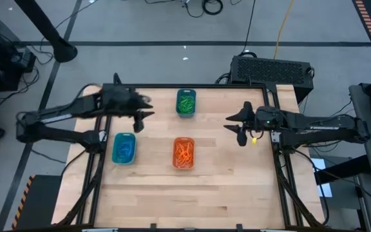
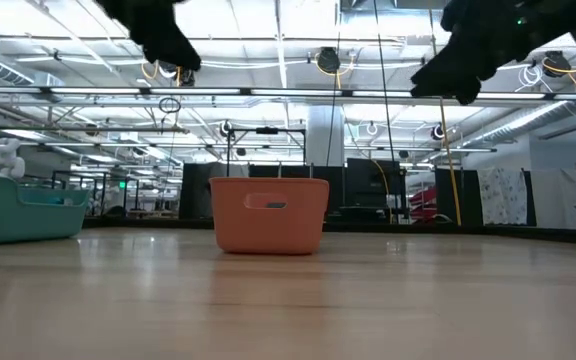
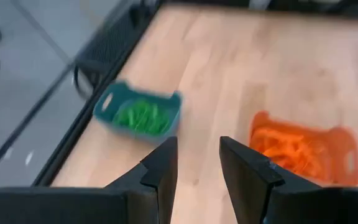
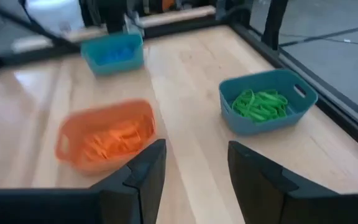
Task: Sort rubber bands into baskets
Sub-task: Return to Home Position
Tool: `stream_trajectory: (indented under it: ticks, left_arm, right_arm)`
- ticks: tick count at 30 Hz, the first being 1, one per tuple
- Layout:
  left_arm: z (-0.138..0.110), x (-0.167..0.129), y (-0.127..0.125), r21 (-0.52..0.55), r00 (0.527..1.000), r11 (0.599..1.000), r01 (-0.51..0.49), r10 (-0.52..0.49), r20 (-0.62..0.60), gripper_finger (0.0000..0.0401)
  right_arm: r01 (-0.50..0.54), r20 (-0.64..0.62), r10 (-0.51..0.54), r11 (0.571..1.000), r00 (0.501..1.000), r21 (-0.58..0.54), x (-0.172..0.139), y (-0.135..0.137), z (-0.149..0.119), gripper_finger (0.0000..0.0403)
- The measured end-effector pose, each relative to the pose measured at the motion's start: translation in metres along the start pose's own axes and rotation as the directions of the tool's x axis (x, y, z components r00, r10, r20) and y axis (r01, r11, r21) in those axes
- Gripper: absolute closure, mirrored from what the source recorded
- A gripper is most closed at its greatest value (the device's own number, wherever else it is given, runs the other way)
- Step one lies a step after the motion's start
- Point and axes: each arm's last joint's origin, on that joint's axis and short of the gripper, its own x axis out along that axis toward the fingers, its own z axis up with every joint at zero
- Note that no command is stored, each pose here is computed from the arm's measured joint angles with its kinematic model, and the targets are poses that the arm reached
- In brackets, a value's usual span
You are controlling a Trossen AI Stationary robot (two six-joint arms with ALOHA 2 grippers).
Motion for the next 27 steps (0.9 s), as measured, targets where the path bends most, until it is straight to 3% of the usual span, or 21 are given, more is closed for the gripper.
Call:
stream_trajectory:
  ticks: [5,8,13,21,27]
  left_arm:
    - [-0.032,-0.011,-0.017,0.033,0.96,0.997,0.073,-0.079,0.27,0.0273]
    - [-0.05,-0.009,-0.023,0.052,0.927,0.994,0.1,-0.112,0.358,0.0273]
    - [-0.073,0.002,-0.028,0.065,0.897,0.991,0.117,-0.133,0.422,0.0273]
    - [-0.114,0.028,-0.034,0.055,0.886,0.985,0.164,-0.172,0.43,0.0273]
    - [-0.133,0.035,-0.036,-0.022,0.829,0.976,0.215,-0.17,0.532,0.0273]
  right_arm:
    - [-0.017,0.049,0.015,0.999,0.999,0.049,-0.016,-0.001,0.003,0.0238]
    - [-0.019,0.065,0.016,0.999,0.998,0.049,-0.019,-0.001,0.004,0.0238]
    - [-0.009,0.08,0.01,1.0,0.997,-0.015,-0.02,-0.001,0.005,0.0238]
    - [0.076,0.133,-0.065,0.994,0.989,-0.082,-0.026,-0.004,0.007,0.0239]
    - [0.072,0.13,-0.067,0.997,0.989,-0.033,-0.029,-0.013,-0.029,0.0245]
